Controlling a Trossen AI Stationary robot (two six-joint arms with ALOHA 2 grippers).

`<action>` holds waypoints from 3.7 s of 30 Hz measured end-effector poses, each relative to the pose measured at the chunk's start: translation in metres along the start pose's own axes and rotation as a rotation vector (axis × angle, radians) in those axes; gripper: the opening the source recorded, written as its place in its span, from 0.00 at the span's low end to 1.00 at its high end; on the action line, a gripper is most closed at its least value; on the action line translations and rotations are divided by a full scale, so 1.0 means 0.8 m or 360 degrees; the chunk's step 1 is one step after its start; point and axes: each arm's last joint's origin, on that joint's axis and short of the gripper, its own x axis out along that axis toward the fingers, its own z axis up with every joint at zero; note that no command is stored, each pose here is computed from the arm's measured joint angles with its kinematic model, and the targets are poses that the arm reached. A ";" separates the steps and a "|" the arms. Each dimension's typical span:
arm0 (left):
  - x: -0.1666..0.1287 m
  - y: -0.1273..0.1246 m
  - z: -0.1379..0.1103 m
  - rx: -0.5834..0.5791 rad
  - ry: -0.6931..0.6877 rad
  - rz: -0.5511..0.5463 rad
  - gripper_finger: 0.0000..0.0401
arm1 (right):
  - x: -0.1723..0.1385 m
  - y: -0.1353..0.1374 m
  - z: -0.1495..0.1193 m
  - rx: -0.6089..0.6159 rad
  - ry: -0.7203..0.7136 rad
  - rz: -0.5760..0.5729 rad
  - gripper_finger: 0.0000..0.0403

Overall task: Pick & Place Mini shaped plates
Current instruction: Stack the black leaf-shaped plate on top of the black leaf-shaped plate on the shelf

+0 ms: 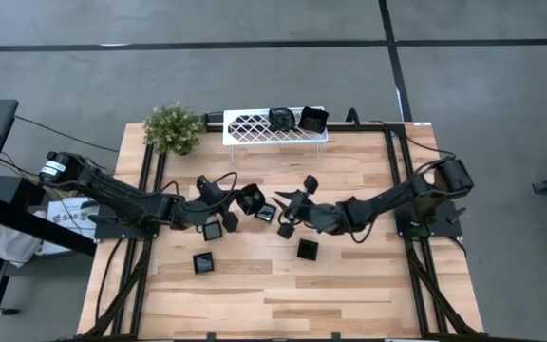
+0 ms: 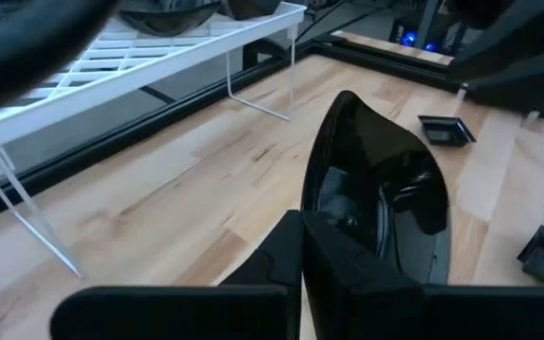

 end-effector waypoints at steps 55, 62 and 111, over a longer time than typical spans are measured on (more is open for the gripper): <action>0.004 0.005 -0.004 -0.0004 0.0016 0.0007 0.01 | 0.067 -0.012 0.015 -0.0162 0.0210 0.0110 0.54; 0.004 0.005 -0.003 -0.0010 0.0013 0.0006 0.01 | 0.069 -0.015 0.015 -0.0086 0.0216 0.0093 0.49; 0.019 0.011 0.010 0.0029 0.0018 -0.0240 0.16 | 0.069 -0.033 0.029 0.0034 0.0185 0.0052 0.00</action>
